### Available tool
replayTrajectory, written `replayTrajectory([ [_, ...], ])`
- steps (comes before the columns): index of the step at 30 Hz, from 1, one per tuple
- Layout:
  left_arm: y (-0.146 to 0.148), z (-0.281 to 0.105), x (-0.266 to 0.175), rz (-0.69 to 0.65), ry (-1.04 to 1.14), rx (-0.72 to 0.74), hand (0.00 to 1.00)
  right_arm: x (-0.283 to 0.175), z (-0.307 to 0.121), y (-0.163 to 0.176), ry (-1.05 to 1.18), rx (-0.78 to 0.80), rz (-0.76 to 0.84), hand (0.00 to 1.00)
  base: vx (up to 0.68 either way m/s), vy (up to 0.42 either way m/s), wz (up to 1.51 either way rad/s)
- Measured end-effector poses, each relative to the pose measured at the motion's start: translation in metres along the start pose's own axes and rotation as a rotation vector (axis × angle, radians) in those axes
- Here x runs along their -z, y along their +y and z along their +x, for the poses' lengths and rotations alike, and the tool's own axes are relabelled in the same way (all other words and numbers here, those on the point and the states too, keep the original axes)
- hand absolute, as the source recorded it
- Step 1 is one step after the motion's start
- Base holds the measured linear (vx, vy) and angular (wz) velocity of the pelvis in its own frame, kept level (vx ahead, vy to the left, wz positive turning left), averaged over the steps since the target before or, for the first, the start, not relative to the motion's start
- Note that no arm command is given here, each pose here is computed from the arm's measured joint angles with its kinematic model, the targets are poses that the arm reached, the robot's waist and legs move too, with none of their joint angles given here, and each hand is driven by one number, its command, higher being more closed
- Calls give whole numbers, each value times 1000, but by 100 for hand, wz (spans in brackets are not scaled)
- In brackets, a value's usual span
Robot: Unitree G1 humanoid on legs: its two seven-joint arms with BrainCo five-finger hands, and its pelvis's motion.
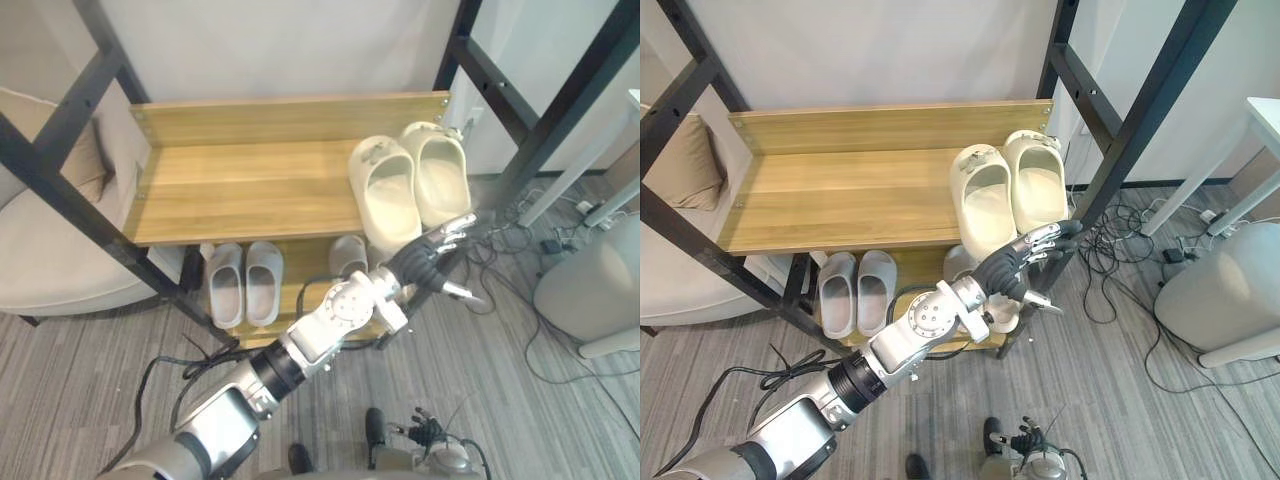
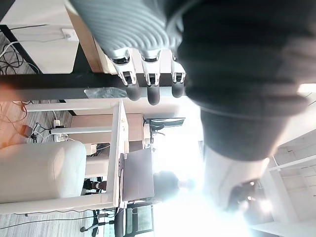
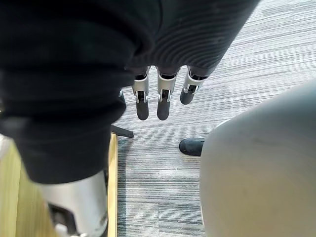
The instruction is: Organize the slippers on the shoe rack
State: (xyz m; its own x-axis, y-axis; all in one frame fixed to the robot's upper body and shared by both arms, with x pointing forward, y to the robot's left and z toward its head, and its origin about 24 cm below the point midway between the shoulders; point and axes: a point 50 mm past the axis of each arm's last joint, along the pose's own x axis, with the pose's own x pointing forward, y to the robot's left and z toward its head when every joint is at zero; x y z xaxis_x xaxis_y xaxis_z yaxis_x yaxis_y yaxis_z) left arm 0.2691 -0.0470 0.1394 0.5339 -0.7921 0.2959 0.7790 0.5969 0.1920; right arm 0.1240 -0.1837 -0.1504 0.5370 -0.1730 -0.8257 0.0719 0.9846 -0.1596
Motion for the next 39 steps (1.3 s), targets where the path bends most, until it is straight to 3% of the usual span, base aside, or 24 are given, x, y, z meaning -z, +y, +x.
replayTrajectory([
  [21, -1, 11, -5, 1, -17, -21, 0, 3, -3, -5, -6, 27, 36, 0, -1, 0, 0],
  [39, 1, -15, 44, -44, 169, -92, 0, 0, -2, -3, -14, 21, 23, 0, 0, 0, 0],
])
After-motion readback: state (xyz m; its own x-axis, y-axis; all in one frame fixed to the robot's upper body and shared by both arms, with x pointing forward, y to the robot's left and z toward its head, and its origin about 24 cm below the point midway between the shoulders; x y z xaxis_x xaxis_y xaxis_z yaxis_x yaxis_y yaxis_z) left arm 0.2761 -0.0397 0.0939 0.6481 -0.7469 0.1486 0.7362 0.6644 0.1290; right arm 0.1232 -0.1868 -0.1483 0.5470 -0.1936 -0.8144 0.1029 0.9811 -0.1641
